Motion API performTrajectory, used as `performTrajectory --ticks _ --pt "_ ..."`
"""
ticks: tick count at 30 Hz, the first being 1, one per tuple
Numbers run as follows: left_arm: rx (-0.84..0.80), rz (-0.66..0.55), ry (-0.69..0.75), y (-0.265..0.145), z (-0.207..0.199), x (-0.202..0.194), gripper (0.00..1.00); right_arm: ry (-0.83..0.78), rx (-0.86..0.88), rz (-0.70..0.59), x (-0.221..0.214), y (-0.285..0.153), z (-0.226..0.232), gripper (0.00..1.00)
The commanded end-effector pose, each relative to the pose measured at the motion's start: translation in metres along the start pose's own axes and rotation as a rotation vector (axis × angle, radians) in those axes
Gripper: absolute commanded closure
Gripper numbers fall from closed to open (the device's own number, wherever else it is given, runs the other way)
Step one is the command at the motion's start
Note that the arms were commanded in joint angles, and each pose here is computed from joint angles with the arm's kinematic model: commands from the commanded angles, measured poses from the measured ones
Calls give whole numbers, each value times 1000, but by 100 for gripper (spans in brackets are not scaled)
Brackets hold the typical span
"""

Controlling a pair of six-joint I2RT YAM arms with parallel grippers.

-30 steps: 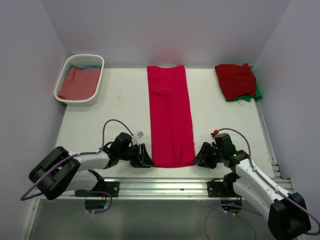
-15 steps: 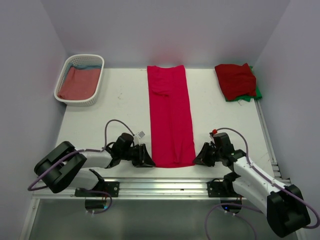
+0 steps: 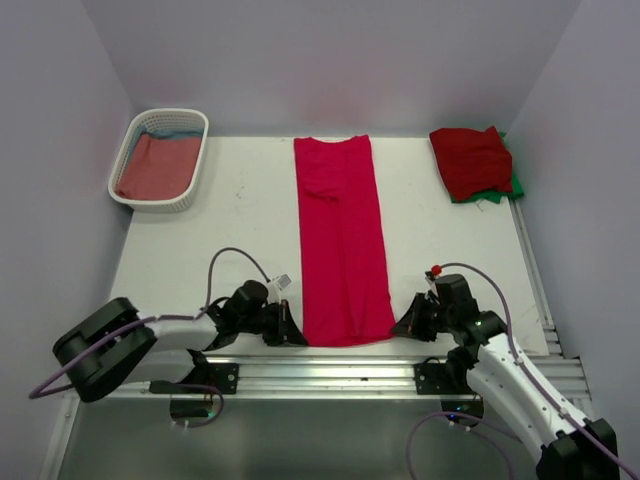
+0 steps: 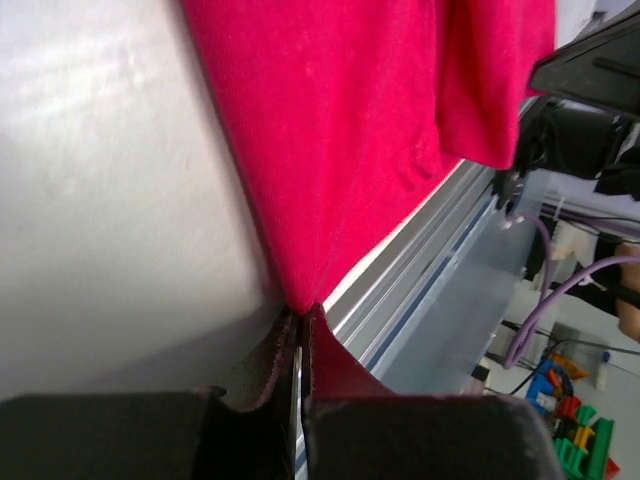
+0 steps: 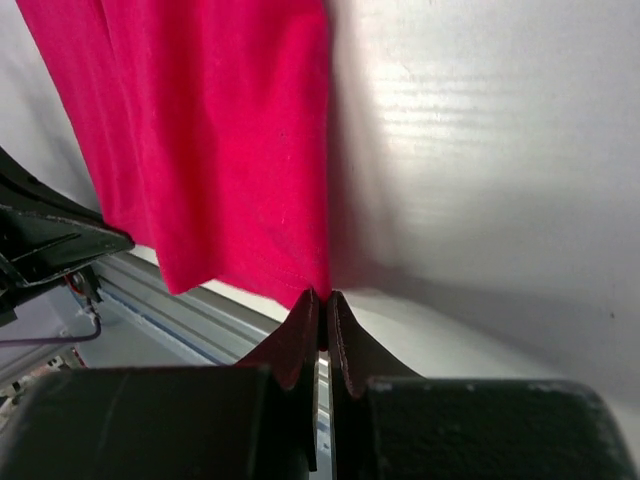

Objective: Fold and stack the t-shirts
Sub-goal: Grab the bottom of the folded rectangular tshirt with both arms, then fold the folded rectangular tshirt in 1/3 of the way

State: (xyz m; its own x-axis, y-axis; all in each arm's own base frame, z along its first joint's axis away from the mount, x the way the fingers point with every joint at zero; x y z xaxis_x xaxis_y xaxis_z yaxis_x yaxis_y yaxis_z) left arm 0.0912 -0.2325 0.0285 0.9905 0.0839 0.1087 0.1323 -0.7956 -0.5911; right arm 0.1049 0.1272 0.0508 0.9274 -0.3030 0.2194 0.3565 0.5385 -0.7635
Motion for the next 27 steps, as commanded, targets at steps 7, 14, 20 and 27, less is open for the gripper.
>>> performTrajectory --ticks 7,14,20,27 --pt "88 -91 2 -44 -9 -13 100 -69 96 8 -10 -49 30 100" --pt "78 -232 99 -51 -41 21 100 -133 144 -44 15 -46 49 100" --pt "153 -389 221 -46 -54 64 100 -231 92 -145 59 -34 61 100" --pt "237 -609 324 -52 -69 118 100 -329 42 -262 119 -18 82 100"
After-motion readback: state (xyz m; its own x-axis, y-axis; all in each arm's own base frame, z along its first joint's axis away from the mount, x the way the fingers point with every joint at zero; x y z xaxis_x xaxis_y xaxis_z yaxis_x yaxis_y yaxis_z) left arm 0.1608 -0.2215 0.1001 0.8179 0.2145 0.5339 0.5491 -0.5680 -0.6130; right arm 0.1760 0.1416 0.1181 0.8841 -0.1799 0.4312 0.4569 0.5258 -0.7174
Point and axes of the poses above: each gripper's point midway between its finger pads, its own y axis out along the fingers, its own z axis along the line the jaws close on, x = y × z, the point moved 3 cm from there along -y, back along the fingers, and after that the axes turned 3 degrees about -y, right-handed, at the moved point
